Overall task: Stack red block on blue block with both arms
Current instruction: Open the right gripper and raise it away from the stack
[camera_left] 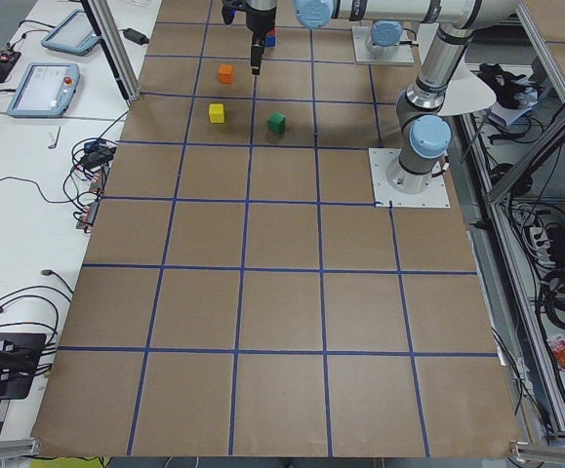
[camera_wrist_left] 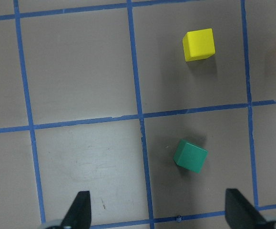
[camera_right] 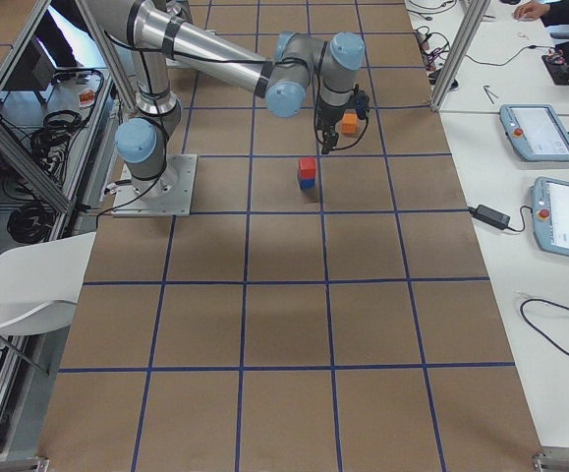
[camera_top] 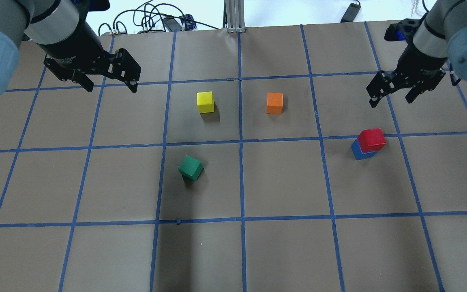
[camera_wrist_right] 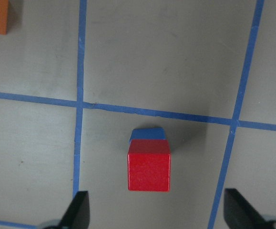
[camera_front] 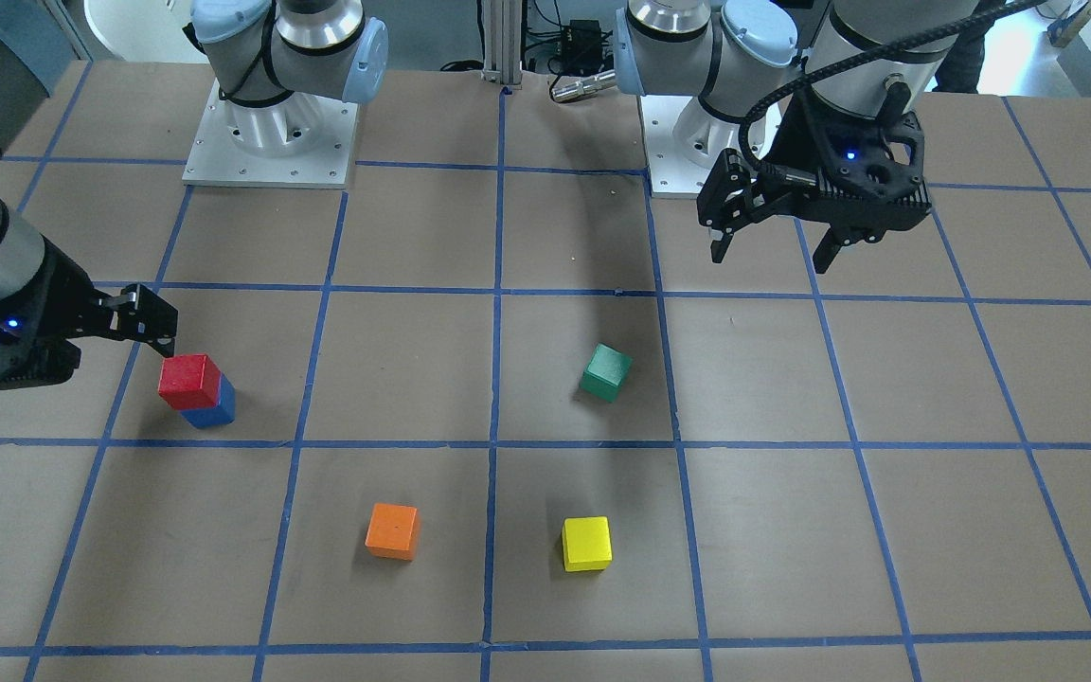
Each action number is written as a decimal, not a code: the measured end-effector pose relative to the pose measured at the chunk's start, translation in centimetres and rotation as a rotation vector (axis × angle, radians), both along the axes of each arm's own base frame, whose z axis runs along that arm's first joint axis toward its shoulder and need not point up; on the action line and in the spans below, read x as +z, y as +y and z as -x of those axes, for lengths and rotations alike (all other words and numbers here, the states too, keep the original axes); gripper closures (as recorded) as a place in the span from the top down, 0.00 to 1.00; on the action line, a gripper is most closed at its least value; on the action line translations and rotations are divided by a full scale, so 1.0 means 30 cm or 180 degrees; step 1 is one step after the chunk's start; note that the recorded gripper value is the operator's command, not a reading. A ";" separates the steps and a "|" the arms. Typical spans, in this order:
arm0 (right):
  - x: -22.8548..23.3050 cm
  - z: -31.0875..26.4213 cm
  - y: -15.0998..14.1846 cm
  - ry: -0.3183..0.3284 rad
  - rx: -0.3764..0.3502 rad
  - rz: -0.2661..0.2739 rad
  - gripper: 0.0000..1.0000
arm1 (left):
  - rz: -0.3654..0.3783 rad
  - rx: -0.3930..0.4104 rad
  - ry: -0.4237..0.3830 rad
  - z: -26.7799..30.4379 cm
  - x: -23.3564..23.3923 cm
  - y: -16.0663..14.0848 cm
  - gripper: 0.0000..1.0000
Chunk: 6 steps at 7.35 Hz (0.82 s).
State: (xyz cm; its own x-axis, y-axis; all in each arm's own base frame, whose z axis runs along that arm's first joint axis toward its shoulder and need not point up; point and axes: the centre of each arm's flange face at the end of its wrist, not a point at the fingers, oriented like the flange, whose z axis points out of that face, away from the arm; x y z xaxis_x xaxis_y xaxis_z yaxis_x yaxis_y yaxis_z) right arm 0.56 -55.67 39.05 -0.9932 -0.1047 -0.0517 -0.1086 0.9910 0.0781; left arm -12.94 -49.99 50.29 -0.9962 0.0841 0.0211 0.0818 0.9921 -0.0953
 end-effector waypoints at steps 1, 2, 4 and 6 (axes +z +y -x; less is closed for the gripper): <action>0.079 -0.054 0.006 0.0010 -0.0067 -0.0017 1.00 | 0.0000 0.0000 0.0000 0.000 0.000 0.000 1.00; 0.120 -0.135 0.015 0.0027 -0.0065 -0.0013 1.00 | 0.0001 0.0000 0.0000 0.000 0.000 0.000 1.00; 0.144 -0.243 0.032 0.0079 0.0010 -0.0026 1.00 | 0.0000 0.0000 0.0000 0.000 0.000 0.000 1.00; 0.192 -0.282 0.070 0.0113 -0.0198 -0.0011 1.00 | 0.0001 0.0000 0.0000 0.000 0.000 0.000 1.00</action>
